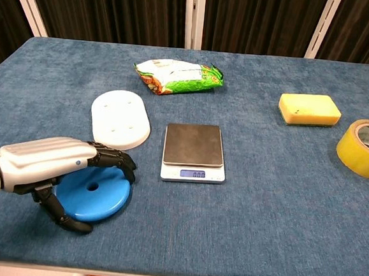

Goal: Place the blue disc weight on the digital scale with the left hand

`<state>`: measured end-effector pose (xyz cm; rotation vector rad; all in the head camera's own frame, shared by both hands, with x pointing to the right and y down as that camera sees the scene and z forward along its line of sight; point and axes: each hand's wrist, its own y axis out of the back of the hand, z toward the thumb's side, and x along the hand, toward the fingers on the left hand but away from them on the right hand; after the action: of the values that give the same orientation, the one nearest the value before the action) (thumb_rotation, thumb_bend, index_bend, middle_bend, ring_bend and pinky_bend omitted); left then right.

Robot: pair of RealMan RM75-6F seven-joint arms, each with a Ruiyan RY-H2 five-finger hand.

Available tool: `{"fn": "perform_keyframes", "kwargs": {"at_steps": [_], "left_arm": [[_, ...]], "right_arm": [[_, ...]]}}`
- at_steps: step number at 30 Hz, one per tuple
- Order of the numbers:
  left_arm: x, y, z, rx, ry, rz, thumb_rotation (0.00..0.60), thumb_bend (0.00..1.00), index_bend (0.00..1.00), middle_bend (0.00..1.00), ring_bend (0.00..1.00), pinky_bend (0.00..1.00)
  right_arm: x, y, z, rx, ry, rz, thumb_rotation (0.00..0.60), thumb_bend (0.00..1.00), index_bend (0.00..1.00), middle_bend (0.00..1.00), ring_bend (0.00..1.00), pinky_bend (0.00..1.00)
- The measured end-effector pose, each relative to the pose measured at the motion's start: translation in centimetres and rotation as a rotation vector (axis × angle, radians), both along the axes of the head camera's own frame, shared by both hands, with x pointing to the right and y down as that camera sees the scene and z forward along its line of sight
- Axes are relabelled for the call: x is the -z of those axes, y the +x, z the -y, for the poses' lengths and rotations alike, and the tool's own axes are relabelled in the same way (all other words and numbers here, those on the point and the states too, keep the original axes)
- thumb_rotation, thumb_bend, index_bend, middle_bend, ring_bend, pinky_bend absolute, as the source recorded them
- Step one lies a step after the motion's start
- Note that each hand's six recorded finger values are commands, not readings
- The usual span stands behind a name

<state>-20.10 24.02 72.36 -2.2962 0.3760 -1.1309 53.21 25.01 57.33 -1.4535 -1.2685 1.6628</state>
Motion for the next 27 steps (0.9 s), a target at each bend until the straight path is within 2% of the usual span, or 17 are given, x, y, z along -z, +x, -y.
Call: {"fn": "perform_keyframes", "kwargs": {"at_steps": [10,18,27], "left_arm": [[0.1,-0.1,-0.1,0.01,0.005,-0.023,0.6,0.23,0.31,0.3,0.25,0.63],[1.1,0.4,0.2,0.007,0.065,-0.08,0.6,0.23,0.32,0.3,0.29,0.68],[1.9,1.0,0.6,0.003,0.111,-0.127,0.6,0.23,0.32,0.3,0.29,0.69]], "right_arm": [[0.0,0.0,0.0,0.001,-0.003,-0.005,0.6,0.13,0.0,0.0,0.0,0.0],[0.0,-0.1,0.0,0.005,-0.005,-0.005,0.6,0.13,0.0,0.0,0.0,0.0],[-0.1,-0.2,0.1,0.007,-0.008,-0.008,0.6,0.13,0.0,0.0,0.0,0.0]]}}
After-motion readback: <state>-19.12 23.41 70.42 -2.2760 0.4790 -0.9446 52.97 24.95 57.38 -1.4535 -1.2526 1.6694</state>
